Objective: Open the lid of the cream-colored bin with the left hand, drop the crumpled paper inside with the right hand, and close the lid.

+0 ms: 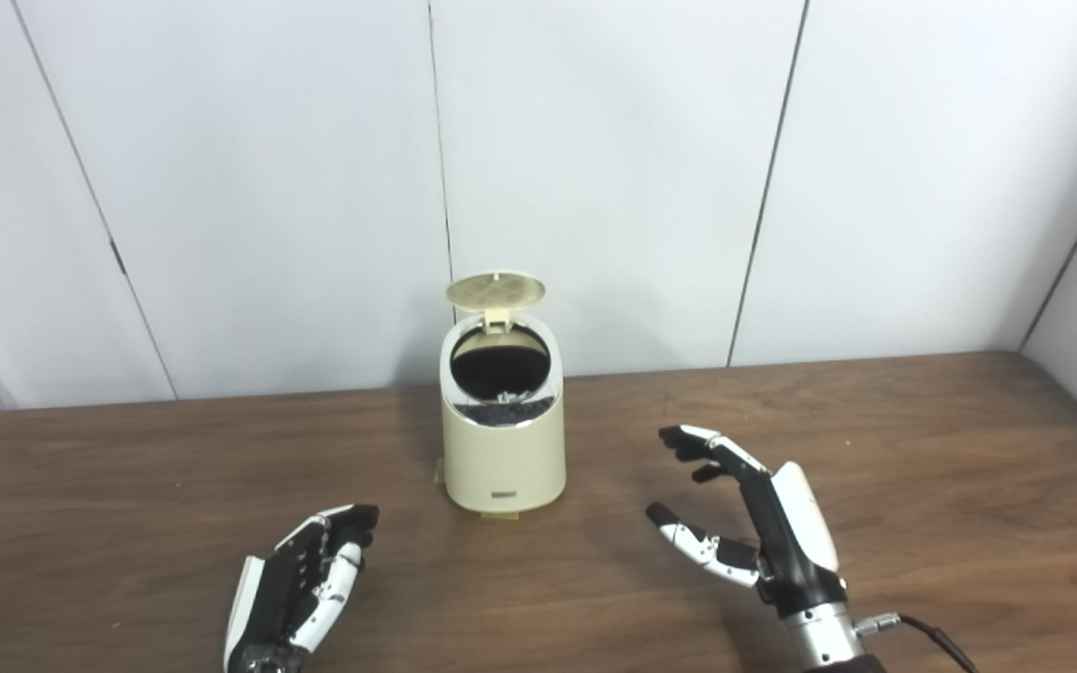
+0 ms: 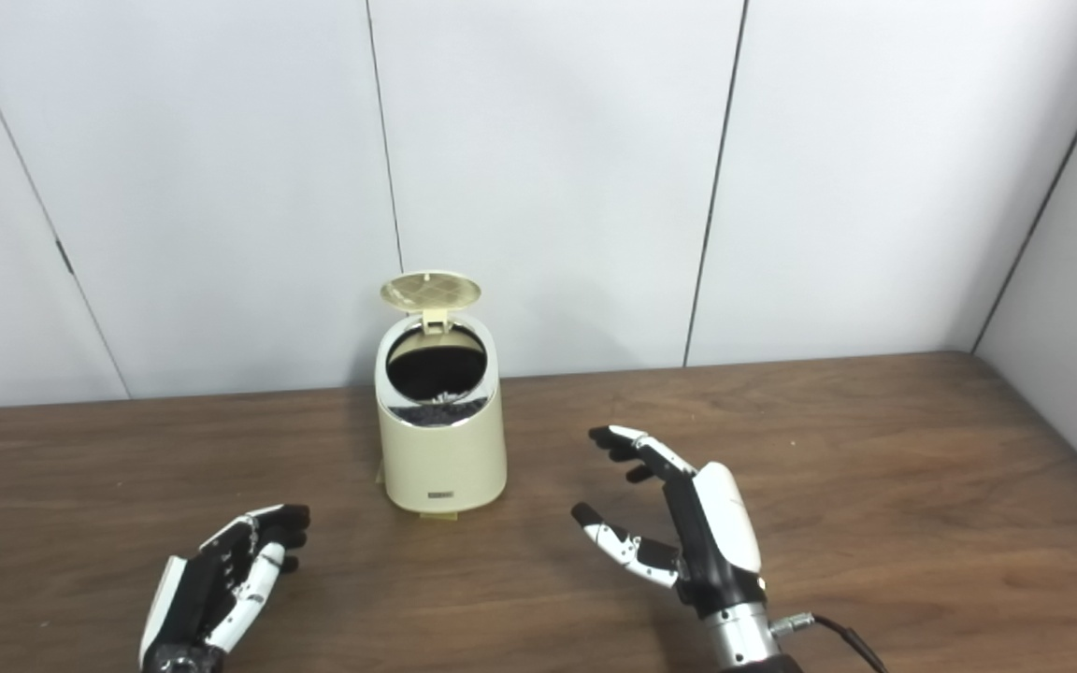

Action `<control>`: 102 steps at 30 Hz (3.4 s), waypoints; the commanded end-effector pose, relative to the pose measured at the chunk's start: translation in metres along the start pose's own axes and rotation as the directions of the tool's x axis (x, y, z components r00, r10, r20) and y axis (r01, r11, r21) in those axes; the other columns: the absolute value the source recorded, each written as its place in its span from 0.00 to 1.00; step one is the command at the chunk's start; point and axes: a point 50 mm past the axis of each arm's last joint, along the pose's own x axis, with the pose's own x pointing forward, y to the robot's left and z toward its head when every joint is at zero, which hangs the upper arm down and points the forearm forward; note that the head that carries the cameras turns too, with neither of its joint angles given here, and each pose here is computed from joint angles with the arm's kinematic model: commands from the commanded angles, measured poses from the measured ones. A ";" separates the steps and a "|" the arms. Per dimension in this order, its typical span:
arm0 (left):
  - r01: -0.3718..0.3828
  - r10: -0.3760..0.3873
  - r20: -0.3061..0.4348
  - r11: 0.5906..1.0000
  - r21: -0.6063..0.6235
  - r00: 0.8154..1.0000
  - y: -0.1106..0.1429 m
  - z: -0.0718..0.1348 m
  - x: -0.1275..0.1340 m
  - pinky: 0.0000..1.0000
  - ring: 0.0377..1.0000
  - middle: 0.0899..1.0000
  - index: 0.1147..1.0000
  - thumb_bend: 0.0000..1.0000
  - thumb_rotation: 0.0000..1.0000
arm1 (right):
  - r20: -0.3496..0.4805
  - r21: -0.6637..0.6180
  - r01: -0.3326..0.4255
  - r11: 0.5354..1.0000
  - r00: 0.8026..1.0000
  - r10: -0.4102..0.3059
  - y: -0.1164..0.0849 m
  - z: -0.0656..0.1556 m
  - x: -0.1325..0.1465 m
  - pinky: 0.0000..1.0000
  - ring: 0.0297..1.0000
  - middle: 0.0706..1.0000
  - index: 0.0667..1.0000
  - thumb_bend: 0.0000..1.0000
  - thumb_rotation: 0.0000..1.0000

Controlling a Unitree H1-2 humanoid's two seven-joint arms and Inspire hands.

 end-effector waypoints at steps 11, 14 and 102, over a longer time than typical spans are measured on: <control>-0.067 -0.029 0.343 0.962 0.265 0.939 0.052 0.116 0.072 0.64 0.75 0.75 0.73 0.38 0.76 | -0.044 0.017 -0.012 1.000 0.999 0.012 0.015 -0.010 -0.013 0.58 0.69 0.71 0.72 0.25 0.33; -0.083 -0.049 0.375 0.941 0.329 0.926 0.062 0.151 0.094 0.68 0.78 0.78 0.76 0.63 0.93 | -0.044 0.015 -0.016 1.000 0.999 0.017 0.017 -0.010 -0.013 0.58 0.69 0.71 0.72 0.25 0.33; 0.113 -0.487 0.125 0.430 0.896 0.864 -0.059 0.271 0.167 0.77 0.84 0.84 0.79 1.00 1.00 | -0.033 0.005 -0.055 0.998 0.998 0.055 0.020 -0.008 -0.013 0.55 0.66 0.69 0.71 0.25 0.30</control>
